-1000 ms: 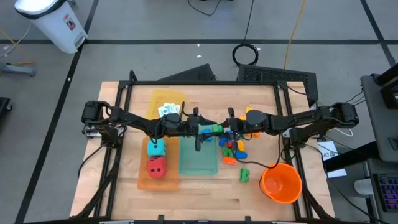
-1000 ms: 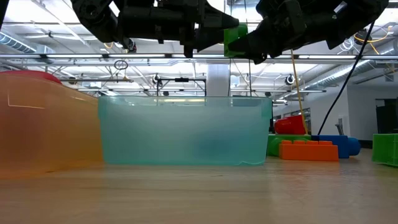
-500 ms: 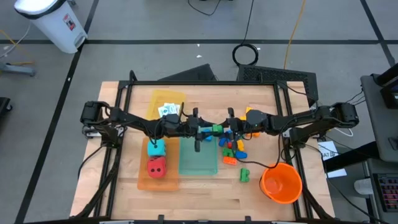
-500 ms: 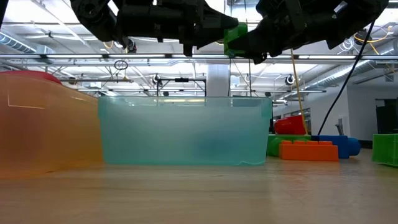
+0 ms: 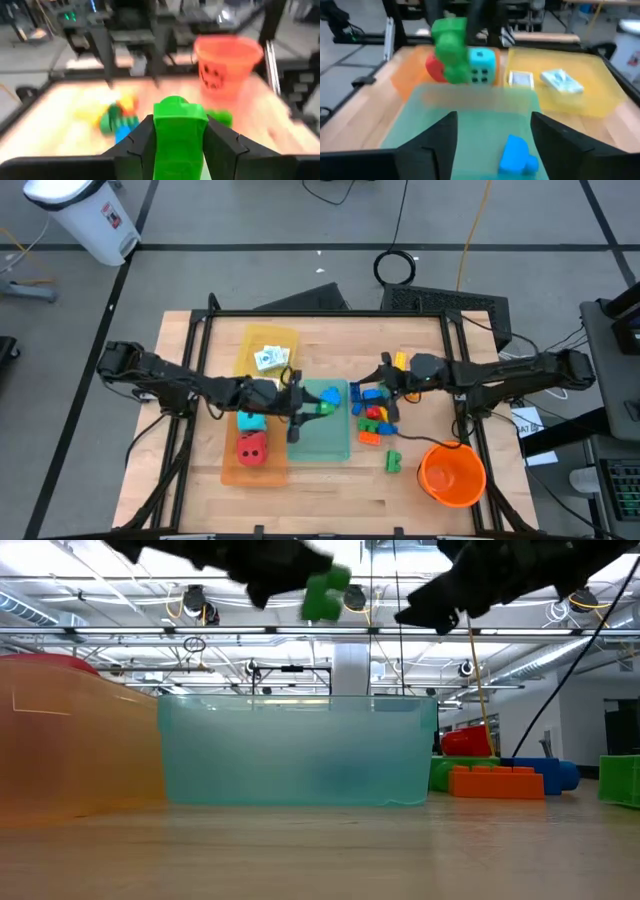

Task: Pick & Place Toys
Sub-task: Put the green game piece into the green bin, then put the red game piece into the green bin

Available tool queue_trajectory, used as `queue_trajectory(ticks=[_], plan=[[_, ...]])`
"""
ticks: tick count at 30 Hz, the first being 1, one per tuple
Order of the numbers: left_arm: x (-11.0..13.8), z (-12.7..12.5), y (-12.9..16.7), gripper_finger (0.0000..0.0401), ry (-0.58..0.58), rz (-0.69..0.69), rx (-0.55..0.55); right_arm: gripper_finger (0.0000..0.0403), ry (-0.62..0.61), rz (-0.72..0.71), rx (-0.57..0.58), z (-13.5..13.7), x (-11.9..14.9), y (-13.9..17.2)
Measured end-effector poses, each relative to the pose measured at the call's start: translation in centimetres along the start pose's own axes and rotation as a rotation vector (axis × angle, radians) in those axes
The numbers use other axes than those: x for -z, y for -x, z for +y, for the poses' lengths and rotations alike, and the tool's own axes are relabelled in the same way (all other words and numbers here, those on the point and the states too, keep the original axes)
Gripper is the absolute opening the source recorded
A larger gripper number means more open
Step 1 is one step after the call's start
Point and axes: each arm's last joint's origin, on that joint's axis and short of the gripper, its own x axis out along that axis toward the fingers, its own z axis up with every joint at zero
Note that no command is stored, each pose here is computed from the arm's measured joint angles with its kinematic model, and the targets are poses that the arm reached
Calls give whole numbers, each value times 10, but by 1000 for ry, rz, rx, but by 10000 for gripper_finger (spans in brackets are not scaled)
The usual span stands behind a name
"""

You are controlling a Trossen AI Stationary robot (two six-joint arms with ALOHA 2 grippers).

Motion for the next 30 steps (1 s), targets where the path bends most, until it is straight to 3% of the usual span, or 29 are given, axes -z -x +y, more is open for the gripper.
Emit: queue_trajectory(ticks=[5, 10, 13, 17, 20, 25, 30], plan=[[41, 0, 5, 129, 33, 170, 33, 230, -34, 9, 18, 2, -6, 23], [72, 9, 11, 129, 175, 310, 108, 227, -70, 127, 148, 0, 4, 37], [87, 17, 12, 128, 246, 390, 58, 224, -92, 218, 256, -3, 12, 41], [87, 26, 12, 138, 304, 394, -8, 224, -134, 343, 402, -8, 25, 43], [87, 29, 12, 183, 335, 389, -29, 224, -165, 449, 339, -8, 36, 40], [83, 30, 10, 262, 347, 340, -24, 222, -101, 531, 103, 0, 47, 20], [79, 30, 9, 311, 346, 295, -18, 216, -27, 635, 54, 4, 63, 2]])
